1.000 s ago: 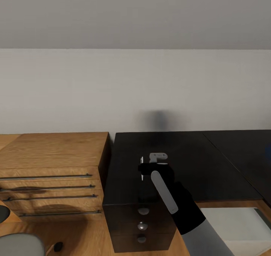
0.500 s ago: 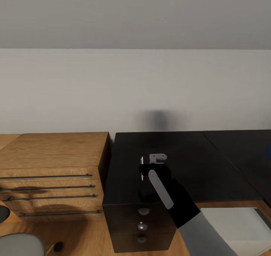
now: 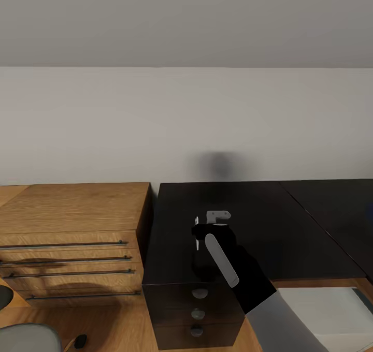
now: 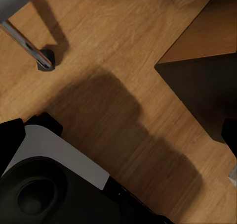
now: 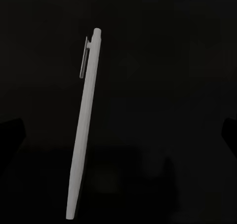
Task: In the bedroom, organize the workspace by keeping the computer under the desk, ensuring the monitor is on the desk, placing the keyboard on the desk next to the monitor, placing the mouse on the desk next to the keyboard, moving the folder from the swivel chair onto the desk next to the mouse, stacking the notebook on top of the folder with the pen on top of the notebook, and positioning the swivel chair next to the desk.
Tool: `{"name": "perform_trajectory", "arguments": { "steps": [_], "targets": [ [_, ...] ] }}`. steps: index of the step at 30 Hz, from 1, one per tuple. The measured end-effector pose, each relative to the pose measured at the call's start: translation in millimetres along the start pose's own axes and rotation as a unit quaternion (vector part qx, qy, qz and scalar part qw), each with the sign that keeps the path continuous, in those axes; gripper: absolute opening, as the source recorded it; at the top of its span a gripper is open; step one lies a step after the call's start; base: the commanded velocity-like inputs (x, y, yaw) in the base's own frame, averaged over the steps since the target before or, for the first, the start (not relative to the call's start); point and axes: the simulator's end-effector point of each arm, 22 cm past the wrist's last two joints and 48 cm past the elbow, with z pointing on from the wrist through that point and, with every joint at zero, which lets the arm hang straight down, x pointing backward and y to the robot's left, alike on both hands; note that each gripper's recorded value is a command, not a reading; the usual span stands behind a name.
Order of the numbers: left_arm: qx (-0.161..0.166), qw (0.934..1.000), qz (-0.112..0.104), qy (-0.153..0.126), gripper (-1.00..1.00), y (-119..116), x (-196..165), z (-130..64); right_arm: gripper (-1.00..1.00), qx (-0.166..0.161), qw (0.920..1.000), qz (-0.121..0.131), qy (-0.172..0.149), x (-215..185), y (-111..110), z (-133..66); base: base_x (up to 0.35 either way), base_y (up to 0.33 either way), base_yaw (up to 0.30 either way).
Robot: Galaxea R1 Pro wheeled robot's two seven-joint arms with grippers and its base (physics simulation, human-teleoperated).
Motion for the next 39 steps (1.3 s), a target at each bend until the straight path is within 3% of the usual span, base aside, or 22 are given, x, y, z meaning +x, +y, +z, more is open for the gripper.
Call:
{"name": "perform_trajectory", "arguments": {
  "steps": [29,39],
  "targets": [
    [0.004,1.0000,0.007,0.005,1.00,-7.0,2.5,3.1,1.00,0.005,0.9997,0.000,0.023,13.0,-2.7,11.9,0.086,0.050,0.000],
    [0.008,0.9998,0.004,0.015,1.00,-9.9,6.3,3.9,1.00,0.023,0.9990,-0.003,0.038,13.2,-12.9,29.0,0.003,0.001,0.000]
  ]
}}
